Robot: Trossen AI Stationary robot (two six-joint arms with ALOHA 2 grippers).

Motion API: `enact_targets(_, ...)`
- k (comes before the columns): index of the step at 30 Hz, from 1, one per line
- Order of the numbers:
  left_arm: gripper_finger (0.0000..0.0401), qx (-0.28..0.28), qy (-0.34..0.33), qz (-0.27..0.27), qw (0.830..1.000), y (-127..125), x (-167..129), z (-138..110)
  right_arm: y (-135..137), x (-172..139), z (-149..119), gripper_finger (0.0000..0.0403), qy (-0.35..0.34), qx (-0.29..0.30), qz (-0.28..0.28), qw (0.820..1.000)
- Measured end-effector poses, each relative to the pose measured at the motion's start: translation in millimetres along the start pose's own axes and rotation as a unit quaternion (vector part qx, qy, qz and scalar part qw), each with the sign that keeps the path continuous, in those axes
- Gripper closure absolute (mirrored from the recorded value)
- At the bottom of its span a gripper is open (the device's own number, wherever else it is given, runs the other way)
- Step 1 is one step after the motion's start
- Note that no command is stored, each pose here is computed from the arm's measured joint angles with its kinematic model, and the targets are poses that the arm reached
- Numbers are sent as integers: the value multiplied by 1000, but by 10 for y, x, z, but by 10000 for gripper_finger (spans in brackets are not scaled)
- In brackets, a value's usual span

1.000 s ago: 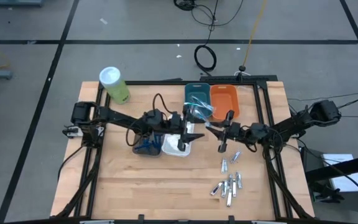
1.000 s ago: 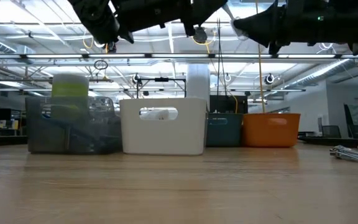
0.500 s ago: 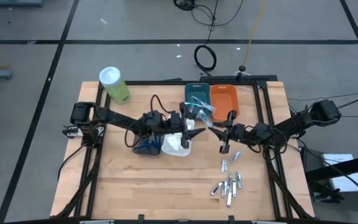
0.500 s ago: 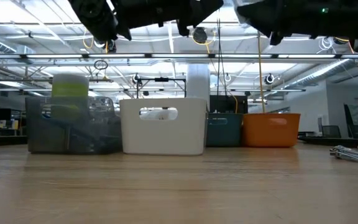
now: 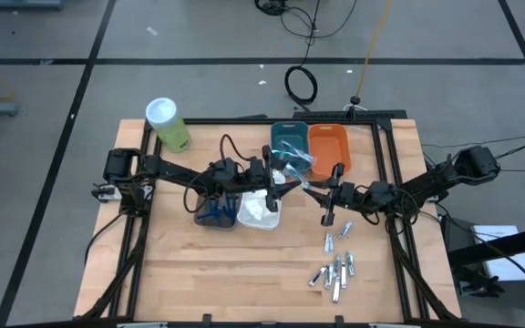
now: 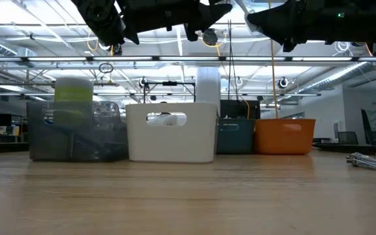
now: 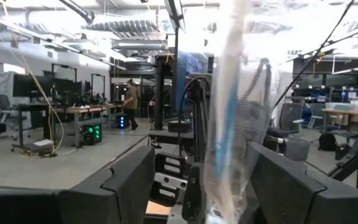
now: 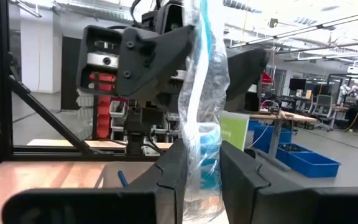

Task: Pick & Place Travel size toiletries
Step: Put the blue toothbrush into the green bin

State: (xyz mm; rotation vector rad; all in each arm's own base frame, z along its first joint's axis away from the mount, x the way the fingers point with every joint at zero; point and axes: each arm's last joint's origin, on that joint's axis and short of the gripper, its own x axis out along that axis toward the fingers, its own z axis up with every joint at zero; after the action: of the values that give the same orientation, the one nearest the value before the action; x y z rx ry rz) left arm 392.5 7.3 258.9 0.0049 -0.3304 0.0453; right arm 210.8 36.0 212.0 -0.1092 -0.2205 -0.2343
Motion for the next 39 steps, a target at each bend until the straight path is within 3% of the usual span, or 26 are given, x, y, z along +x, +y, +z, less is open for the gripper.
enact_targets(6, 190, -41, 6, 7, 999, 77, 1, -12, -1, 1, -7, 342, 3, -2, -1, 1000)
enact_targets(17, 387, -28, 9, -21, 999, 77, 1, -17, 0, 1, -29, 330, 14, -6, -2, 1000)
enact_targets(22, 386, -6, 1, 5, 1000, 108, -8, 88, -7, -1, -50, 269, 27, 1, -19, 999)
enact_targets(29, 391, 66, -2, 120, 991, 391, -82, 484, -22, -17, -79, 196, 54, 3, -56, 997)
enact_targets(34, 393, -13, 57, 154, 986, 820, -64, 356, -30, -46, -2, 171, 41, 5, -53, 998)
enact_targets(39, 395, -75, 121, 188, 972, 1150, 15, -49, -41, -75, 40, 171, 44, -5, -51, 998)
